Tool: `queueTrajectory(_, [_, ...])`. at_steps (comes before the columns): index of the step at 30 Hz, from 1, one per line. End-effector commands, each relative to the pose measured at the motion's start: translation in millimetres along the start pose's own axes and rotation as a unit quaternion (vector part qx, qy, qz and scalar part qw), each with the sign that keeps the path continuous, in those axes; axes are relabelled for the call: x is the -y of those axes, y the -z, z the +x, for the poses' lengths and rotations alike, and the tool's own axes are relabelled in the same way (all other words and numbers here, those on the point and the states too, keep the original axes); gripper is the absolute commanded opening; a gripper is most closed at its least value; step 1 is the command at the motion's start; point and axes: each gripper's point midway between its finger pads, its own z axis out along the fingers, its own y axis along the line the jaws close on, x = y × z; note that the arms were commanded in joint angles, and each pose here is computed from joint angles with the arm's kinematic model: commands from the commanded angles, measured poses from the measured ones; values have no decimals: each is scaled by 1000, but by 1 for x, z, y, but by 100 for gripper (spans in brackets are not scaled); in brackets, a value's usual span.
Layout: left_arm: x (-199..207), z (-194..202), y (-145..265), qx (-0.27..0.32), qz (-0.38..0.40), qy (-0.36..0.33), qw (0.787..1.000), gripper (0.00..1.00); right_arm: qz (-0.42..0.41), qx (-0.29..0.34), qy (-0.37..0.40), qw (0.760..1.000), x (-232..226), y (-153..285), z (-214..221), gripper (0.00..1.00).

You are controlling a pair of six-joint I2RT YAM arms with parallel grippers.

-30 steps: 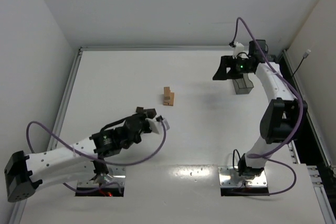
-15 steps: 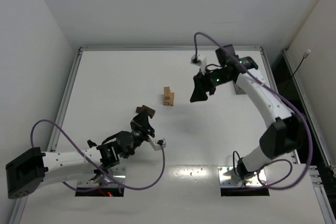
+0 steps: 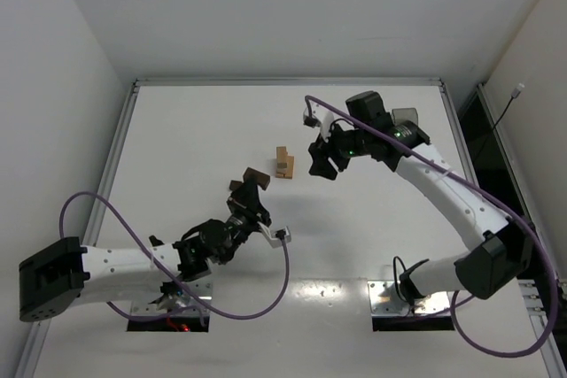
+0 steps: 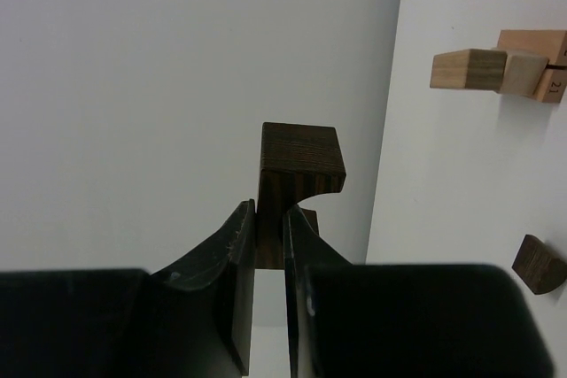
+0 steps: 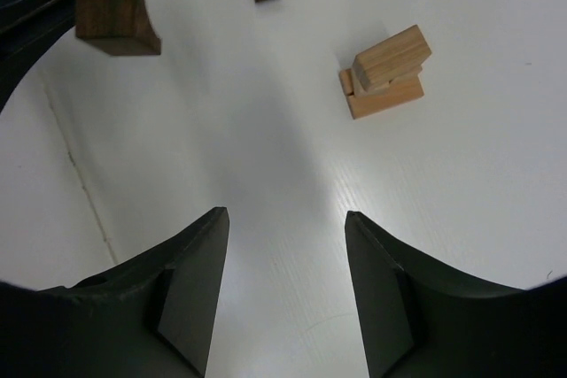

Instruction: Build the wood block tower

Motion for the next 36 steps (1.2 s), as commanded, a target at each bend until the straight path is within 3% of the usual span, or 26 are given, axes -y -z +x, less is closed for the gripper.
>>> queueTrajectory(1, [-24,-6,1,-7,-38,31,999,0,28,33,22,999,19,-12,-24,52])
queueTrajectory(8, [-21,-9,2,-11,-32,44,998,0,-18,54,42,997,-3,-28,-51,54])
queueTrajectory(15, [-13,-8,3,-12,-22,45,999,0,-77,44,68,994,-40,-35,-53,65])
queueTrajectory(19, [-13,-10,1,-12,-19,48,999,0,-108,42,91,989,-61,-37,-53,67])
queueTrajectory(28, [-9,-13,-2,-8,-11,46,999,0,-129,42,106,985,-75,-44,-61,73])
queueTrajectory(36, [-16,-15,-4,-8,-18,52,998,0,-126,45,86,987,-74,-55,-67,73])
